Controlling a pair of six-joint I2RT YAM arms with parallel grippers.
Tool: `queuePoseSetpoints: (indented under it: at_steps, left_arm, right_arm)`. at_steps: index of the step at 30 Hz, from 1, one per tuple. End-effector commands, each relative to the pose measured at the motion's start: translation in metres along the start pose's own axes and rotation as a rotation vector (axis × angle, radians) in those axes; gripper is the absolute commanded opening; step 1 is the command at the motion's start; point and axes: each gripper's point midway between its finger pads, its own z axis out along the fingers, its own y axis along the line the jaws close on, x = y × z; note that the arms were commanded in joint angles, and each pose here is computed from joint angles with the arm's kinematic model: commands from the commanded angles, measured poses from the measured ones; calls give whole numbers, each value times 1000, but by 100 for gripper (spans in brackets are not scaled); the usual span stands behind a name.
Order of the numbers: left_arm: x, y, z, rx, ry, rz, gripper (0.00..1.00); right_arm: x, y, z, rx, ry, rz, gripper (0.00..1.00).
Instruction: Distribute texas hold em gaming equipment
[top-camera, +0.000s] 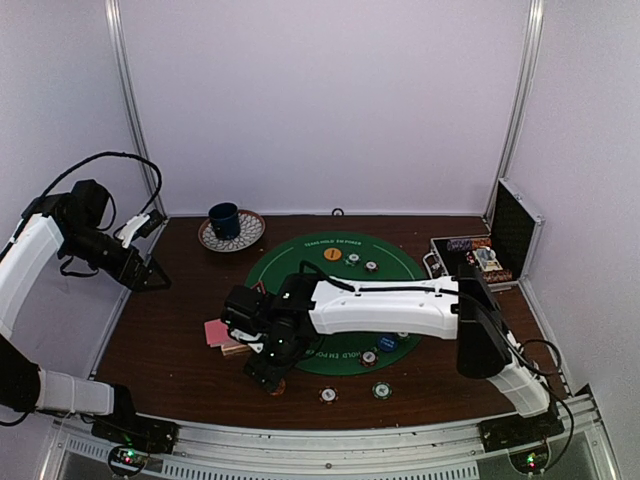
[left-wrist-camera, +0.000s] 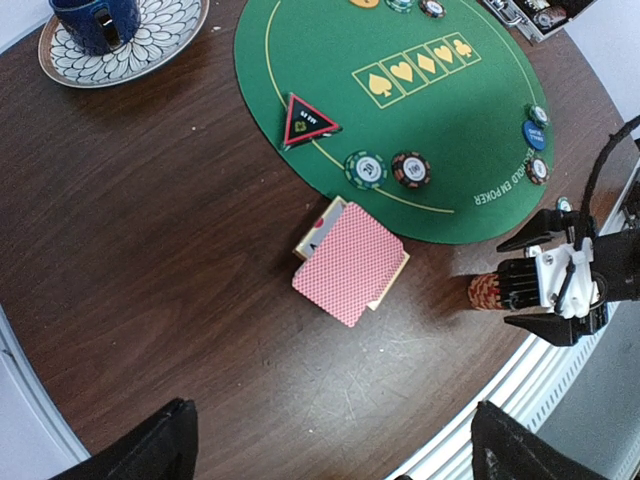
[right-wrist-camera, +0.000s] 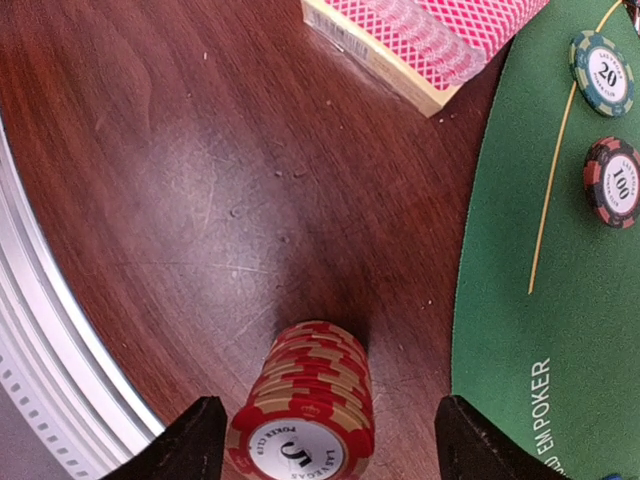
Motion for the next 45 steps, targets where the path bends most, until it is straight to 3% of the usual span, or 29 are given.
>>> queuePoseSetpoints:
  at_steps: [1, 10, 17, 32, 39, 45]
  left_arm:
    - [-10, 0, -10, -24, -38, 41, 98]
    - [-9, 2, -9, -26, -32, 38, 98]
    - [-8, 1, -9, -27, -33, 41, 98]
    - [-7, -2, -10, -10, -23, 40, 98]
    - [-8, -1, -11, -16, -25, 45, 98]
    - [-8, 0, -11, -21, -22, 48, 98]
  right_arm:
    - [-6, 4, 2, -25, -11, -3, 75]
    - [-5, 5, 5, -33, -5, 0, 62]
    - [-8, 5, -1, -34, -19, 1, 45]
    - [-30, -8, -63, 1, -119, 1, 42]
    - [-38, -66, -90, 81, -152, 86, 40]
    - [-34, -165, -95, 194, -144, 228, 37]
